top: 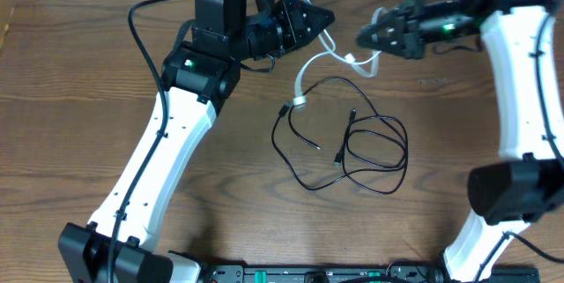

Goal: Untangle cables

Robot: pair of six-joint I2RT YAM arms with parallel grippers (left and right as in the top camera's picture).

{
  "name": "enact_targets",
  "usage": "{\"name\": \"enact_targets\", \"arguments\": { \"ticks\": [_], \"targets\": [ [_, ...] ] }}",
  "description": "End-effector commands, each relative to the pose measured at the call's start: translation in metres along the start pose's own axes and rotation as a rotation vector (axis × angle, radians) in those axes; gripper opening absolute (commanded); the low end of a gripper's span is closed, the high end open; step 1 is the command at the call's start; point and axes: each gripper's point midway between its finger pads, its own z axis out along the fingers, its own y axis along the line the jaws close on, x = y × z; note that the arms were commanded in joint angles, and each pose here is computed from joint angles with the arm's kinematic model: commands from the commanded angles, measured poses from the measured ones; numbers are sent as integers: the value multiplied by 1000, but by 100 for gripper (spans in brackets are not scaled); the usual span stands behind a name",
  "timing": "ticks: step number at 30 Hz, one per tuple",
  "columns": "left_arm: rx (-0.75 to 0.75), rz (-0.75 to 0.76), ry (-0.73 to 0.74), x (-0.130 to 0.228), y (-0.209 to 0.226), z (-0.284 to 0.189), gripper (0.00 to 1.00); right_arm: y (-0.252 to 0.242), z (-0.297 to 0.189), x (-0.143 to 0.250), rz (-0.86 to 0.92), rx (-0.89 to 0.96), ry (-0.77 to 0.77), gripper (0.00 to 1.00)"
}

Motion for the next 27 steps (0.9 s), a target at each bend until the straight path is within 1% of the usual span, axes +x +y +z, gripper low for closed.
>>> {"name": "enact_targets", "arguments": {
  "ticks": [1, 4, 6, 9, 17, 21, 27],
  "targets": [
    [27, -57, 15, 1, -8, -2, 7, 8, 12, -11, -92, -109, -63, 22],
    [27, -62, 15, 1, -8, -2, 8, 8, 13, -14, -104, -125, -80, 25],
    [27, -61, 14, 1, -8, -2, 8, 8, 13, -15, -112, -123, -82, 31],
    [27, -66, 14, 1, -8, -2, 7, 8, 13, -16, -133, -125, -90, 36],
    [29, -122, 13, 1, -8, -2, 7, 10, 23, -22, -211, -126, -91, 38],
    [33, -117, 10, 0, -10, -2, 7, 19, 34, -22, -257, -151, -77, 40],
    [49, -103, -21, -9, -14, -3, 8, 18, 37, -19, -255, -139, -59, 40]
  ]
}}
